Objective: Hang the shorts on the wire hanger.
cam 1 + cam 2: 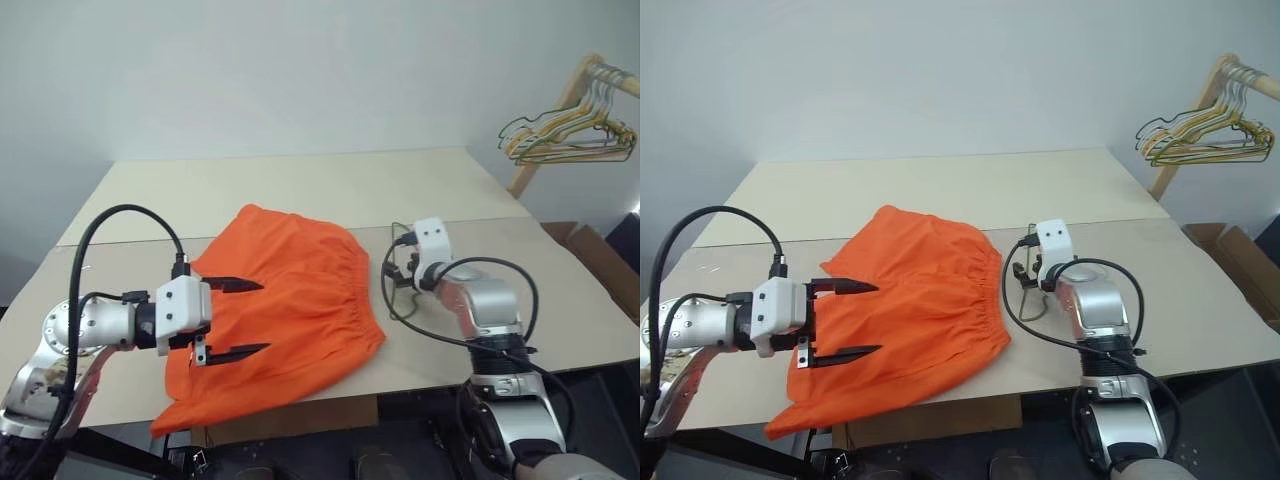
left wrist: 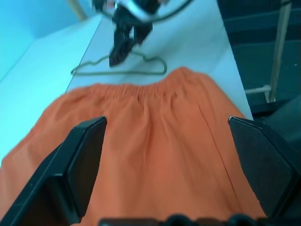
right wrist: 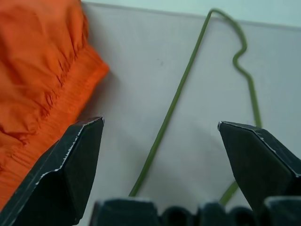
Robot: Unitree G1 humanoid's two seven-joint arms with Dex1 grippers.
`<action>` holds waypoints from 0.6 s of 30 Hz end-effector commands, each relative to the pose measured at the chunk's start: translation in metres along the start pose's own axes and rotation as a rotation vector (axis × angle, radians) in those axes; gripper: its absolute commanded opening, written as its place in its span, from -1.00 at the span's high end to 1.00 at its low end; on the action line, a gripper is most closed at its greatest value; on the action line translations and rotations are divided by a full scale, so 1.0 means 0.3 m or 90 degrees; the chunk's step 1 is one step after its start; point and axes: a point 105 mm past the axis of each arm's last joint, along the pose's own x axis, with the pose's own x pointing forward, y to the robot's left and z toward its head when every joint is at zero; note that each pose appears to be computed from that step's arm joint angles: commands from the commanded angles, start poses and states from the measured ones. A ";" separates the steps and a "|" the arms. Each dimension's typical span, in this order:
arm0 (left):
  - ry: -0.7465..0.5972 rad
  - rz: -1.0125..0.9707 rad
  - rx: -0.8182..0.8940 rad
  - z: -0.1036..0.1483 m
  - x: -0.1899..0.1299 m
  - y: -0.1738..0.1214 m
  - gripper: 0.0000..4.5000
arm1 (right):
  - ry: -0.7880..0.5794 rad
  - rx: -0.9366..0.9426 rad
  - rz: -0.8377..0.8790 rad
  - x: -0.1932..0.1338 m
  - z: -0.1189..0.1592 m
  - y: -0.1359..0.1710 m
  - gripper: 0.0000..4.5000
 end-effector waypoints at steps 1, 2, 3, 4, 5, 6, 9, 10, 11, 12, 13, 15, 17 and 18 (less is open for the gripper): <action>-0.009 0.004 0.020 0.017 0.009 0.012 -0.99 | -0.011 -0.019 0.002 0.002 0.031 0.019 -1.00; -0.010 0.003 0.021 0.016 0.010 0.012 -0.99 | -0.004 -0.028 0.008 0.007 0.022 0.031 -1.00; -0.010 0.002 0.021 0.014 0.012 0.011 -0.99 | 0.002 -0.028 0.013 0.011 0.013 0.040 -1.00; -0.009 0.001 0.021 0.011 0.014 0.009 -0.99 | 0.008 -0.026 0.019 0.015 0.005 0.046 -1.00; -0.006 0.001 0.021 0.007 0.014 0.008 -0.99 | 0.019 -0.035 0.026 0.019 -0.009 0.054 -1.00; -0.005 0.001 0.021 0.005 0.015 0.008 -0.99 | 0.025 -0.036 0.032 0.023 -0.020 0.059 -1.00; -0.003 0.004 0.021 0.004 0.013 0.007 -0.99 | 0.041 -0.047 0.058 0.029 -0.049 0.076 -1.00; -0.003 0.005 0.020 0.005 0.011 0.007 -0.99 | 0.046 -0.058 0.069 0.031 -0.060 0.085 -1.00; -0.003 0.006 0.020 0.005 0.010 0.007 -0.99 | 0.048 -0.068 0.079 0.032 -0.068 0.093 -1.00; -0.001 0.006 0.020 0.004 0.009 0.006 -0.99 | 0.055 -0.071 0.090 0.033 -0.078 0.103 -1.00; 0.002 0.006 0.021 0.002 0.008 0.004 -0.99 | 0.065 -0.077 0.098 0.035 -0.090 0.111 -1.00; 0.005 0.006 0.021 -0.001 0.007 0.001 -1.00 | 0.083 -0.084 0.108 0.038 -0.114 0.125 -0.92; 0.006 0.007 0.021 -0.002 0.007 0.000 -1.00 | 0.100 -0.079 0.112 0.043 -0.133 0.129 -0.75; 0.006 0.007 0.021 -0.003 0.007 -0.002 -1.00 | 0.110 -0.080 0.117 0.043 -0.143 0.133 -0.61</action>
